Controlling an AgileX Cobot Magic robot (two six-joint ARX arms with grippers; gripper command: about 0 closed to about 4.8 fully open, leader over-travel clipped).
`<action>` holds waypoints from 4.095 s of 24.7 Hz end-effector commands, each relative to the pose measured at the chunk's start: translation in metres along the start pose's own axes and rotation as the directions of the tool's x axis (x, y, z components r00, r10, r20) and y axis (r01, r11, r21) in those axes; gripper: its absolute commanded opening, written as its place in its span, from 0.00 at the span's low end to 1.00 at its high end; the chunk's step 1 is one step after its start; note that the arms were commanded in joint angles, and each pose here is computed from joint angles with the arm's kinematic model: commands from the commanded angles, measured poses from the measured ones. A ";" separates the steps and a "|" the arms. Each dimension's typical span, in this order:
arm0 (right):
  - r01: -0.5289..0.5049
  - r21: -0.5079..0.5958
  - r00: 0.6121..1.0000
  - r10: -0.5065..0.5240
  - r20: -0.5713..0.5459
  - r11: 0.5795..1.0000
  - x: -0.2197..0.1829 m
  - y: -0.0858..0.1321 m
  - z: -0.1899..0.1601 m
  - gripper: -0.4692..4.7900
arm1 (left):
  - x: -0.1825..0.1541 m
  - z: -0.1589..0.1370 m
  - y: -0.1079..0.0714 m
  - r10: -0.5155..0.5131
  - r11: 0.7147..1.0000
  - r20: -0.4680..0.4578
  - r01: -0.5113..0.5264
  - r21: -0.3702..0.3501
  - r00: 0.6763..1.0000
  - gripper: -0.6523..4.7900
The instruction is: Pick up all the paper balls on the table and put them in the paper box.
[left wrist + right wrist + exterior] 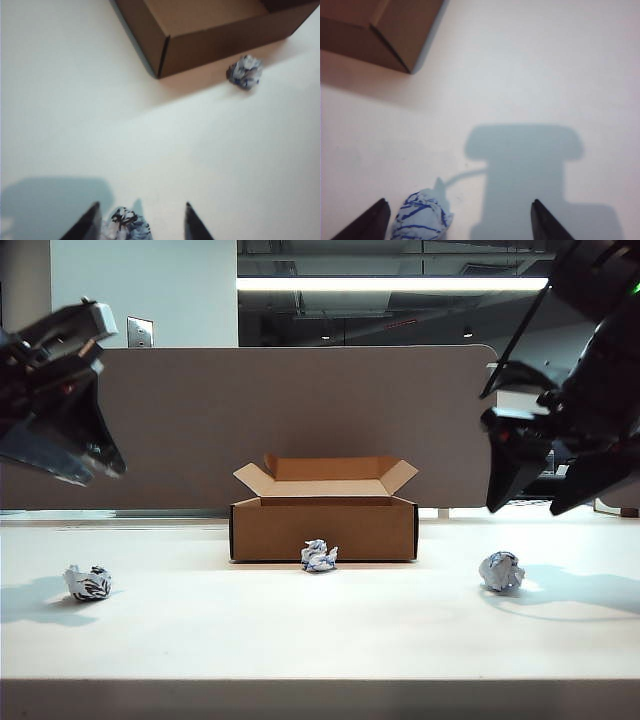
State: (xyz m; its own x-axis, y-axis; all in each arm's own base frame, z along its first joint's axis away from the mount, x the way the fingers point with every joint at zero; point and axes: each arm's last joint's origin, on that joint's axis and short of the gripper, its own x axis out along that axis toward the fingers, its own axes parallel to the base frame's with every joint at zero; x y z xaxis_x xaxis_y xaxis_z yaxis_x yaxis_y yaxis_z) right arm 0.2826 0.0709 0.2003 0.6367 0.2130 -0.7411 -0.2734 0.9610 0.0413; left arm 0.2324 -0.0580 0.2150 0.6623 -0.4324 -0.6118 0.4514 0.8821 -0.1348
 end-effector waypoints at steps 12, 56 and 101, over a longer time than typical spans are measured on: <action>-0.017 0.013 1.000 0.017 -0.005 1.000 0.016 0.005 0.000 0.83 | 0.031 -0.016 0.011 0.095 0.991 -0.187 -0.075 0.108 0.978 0.58; -0.072 0.096 0.963 0.094 -0.253 0.993 0.039 0.008 -0.008 0.66 | 0.054 -0.031 0.014 -0.017 1.000 -0.293 0.020 0.005 0.956 0.69; -0.088 -0.007 0.983 0.086 -0.164 0.996 0.038 0.019 0.008 0.18 | 0.055 -0.015 0.015 -0.007 1.000 -0.213 0.006 -0.007 0.977 0.21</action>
State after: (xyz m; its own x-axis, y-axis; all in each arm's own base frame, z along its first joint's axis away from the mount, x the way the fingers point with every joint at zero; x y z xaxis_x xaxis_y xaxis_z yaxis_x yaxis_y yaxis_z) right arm 0.3029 0.0975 0.1715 0.4527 0.2531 -0.8550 -0.3222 0.9405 0.1078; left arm 0.2618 -0.0641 0.1611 0.4912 -0.3774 -0.7850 0.4446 0.8836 -0.1467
